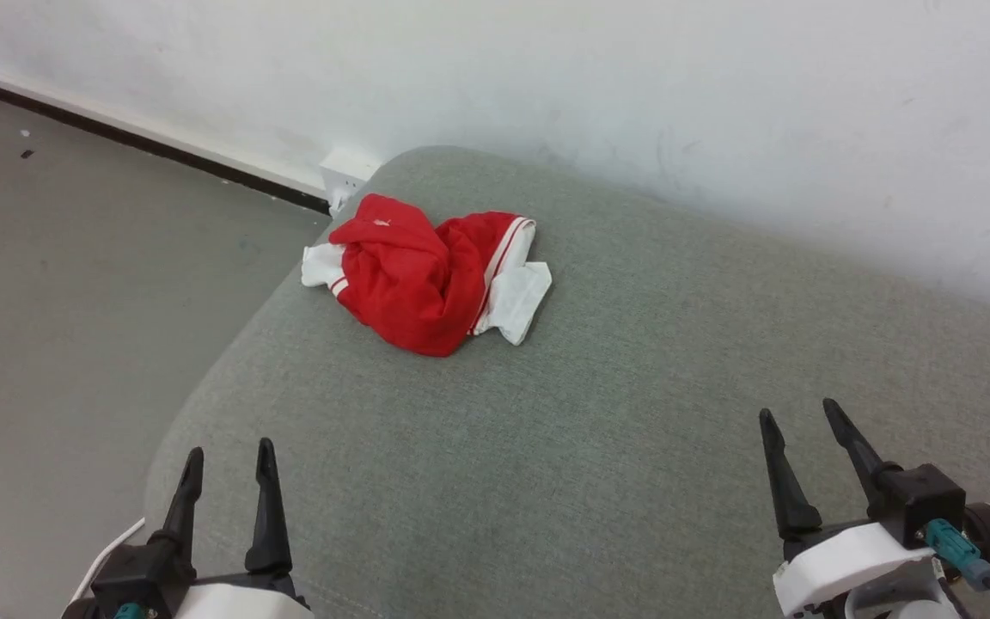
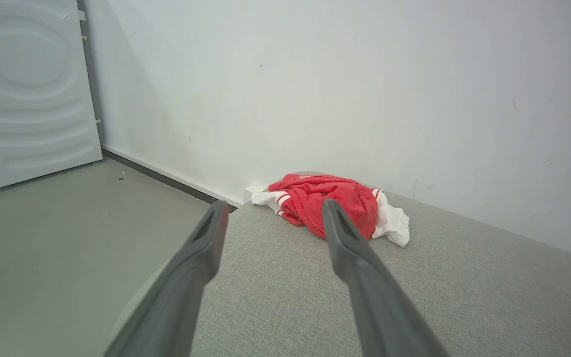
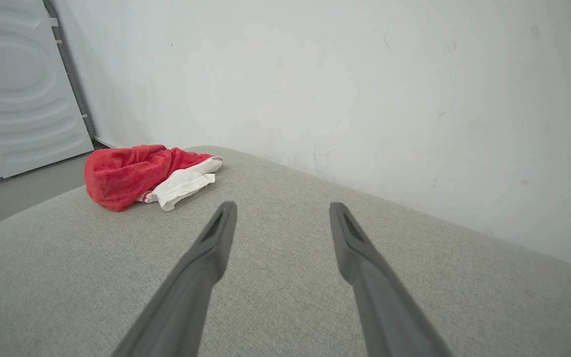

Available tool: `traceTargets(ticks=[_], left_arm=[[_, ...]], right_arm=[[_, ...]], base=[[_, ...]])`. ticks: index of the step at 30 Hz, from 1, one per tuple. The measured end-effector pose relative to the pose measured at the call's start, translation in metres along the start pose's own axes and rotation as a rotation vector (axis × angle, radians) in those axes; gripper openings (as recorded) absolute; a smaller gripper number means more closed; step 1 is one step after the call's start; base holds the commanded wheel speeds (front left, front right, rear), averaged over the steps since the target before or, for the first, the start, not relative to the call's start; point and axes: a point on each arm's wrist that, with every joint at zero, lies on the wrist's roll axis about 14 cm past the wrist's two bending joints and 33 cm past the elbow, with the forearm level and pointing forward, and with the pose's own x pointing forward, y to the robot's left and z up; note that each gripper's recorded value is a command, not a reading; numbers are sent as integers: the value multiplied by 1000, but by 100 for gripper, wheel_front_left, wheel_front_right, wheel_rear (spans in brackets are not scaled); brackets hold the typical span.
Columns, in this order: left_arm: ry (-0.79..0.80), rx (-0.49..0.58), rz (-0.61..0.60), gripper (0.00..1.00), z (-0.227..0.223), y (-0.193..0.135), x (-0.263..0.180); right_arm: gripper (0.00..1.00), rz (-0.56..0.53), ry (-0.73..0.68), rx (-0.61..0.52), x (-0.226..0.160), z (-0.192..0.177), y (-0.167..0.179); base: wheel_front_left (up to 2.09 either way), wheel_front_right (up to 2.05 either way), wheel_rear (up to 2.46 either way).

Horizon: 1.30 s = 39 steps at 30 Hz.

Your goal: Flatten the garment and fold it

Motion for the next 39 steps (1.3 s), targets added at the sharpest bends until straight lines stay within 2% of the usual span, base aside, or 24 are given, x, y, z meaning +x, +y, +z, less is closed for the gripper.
traceTargets(ticks=[9, 20, 25, 26, 28, 35, 39], left_arm=[[-10, -1, 36, 100, 2, 11, -5], [-4, 4, 23, 100, 1, 5, 0], [-51, -80, 5, 100, 16, -1, 7], [-98, -117, -32, 100, 30, -9, 16], [-144, -114, -86, 100, 50, -21, 27], [-279, 24, -246, 100, 149, -44, 93], [-262, 87, -286, 100, 179, -50, 132]], right_arm=[[100, 23, 1, 7, 5, -5, 7], [100, 9, 10, 9, 6, -9, 1], [100, 6, 11, 9, 6, -11, -1], [100, 4, 12, 6, 7, -12, -2], [100, 2, 12, 3, 9, -12, -3], [100, 9, 16, -9, 16, -18, -5], [100, 7, 8, -17, 24, -20, -9]], base=[[0, 0, 0], [0, 0, 0], [0, 0, 0], [0, 0, 0], [0, 0, 0], [0, 0, 0], [0, 0, 0]])
